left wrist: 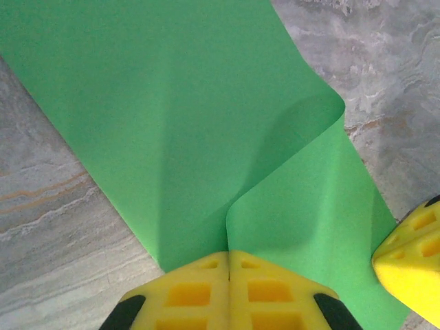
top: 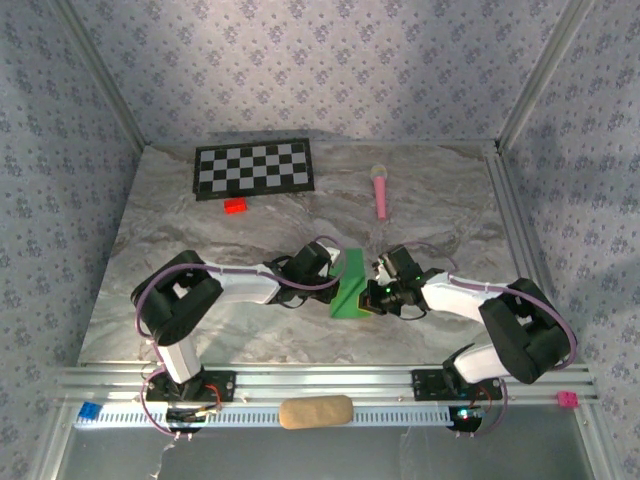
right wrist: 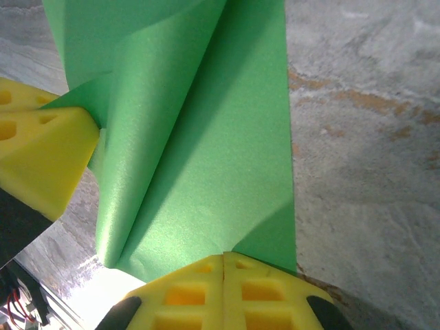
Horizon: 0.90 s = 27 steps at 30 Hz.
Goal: Fold a paper plane with a square sheet of paper (pick it up from the middle)
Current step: Fold the triangle a second time at the center of the table.
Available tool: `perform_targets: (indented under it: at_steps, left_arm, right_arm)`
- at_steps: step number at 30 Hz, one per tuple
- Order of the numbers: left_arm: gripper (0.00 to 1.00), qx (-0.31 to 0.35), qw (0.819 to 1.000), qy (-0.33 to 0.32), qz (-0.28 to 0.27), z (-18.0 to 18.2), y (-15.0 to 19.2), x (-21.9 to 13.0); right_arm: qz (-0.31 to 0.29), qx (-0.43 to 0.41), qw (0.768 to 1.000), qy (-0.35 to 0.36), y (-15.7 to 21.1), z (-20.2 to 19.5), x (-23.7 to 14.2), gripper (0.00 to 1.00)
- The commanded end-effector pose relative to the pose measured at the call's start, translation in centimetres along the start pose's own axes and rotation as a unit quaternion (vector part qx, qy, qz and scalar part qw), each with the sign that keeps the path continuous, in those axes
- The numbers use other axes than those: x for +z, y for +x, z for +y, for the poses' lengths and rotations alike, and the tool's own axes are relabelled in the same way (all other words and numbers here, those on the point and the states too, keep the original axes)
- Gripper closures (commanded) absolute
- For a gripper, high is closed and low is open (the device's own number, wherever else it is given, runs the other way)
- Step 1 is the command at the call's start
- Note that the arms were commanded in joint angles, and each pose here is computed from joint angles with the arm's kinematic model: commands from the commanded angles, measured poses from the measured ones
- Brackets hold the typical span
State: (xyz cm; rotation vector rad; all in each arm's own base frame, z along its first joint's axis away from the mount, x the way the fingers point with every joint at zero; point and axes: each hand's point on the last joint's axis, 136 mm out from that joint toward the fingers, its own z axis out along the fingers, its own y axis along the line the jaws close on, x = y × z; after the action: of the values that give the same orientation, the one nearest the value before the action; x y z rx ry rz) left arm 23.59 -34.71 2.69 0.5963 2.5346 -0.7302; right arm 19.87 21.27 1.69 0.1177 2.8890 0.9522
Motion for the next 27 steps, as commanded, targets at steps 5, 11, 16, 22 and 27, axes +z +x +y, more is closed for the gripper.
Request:
perform_targets:
  at_steps: [5, 11, 16, 22, 27]
  left_arm:
    - [0.96, 0.007, 1.000, 0.001, -0.010, -0.1, -0.9, 0.0]
    - [0.96, 0.002, 1.000, -0.015, -0.001, 0.6, -0.4, 0.5]
    - [0.97, -0.001, 1.000, -0.016, 0.004, 0.9, 0.1, 0.7]
    - [0.97, 0.000, 1.000, -0.010, 0.013, 0.7, 0.5, 0.8]
    - [0.98, -0.009, 1.000, 0.001, 0.021, 0.5, 1.0, 1.0]
  right_arm:
    - [0.025, 0.016, 0.998, 0.047, 1.3, -2.5, 0.3, 1.00]
    - [0.025, 0.016, 0.998, 0.047, 1.3, -2.5, 0.3, 1.00]
    - [0.024, 0.016, 0.999, 0.046, 1.2, -2.5, 0.3, 1.00]
    - [0.013, 0.011, 0.999, 0.033, 0.5, -1.6, 0.0, 0.98]
    - [-0.047, 0.008, 0.999, -0.012, -2.0, 1.4, -1.6, 0.96]
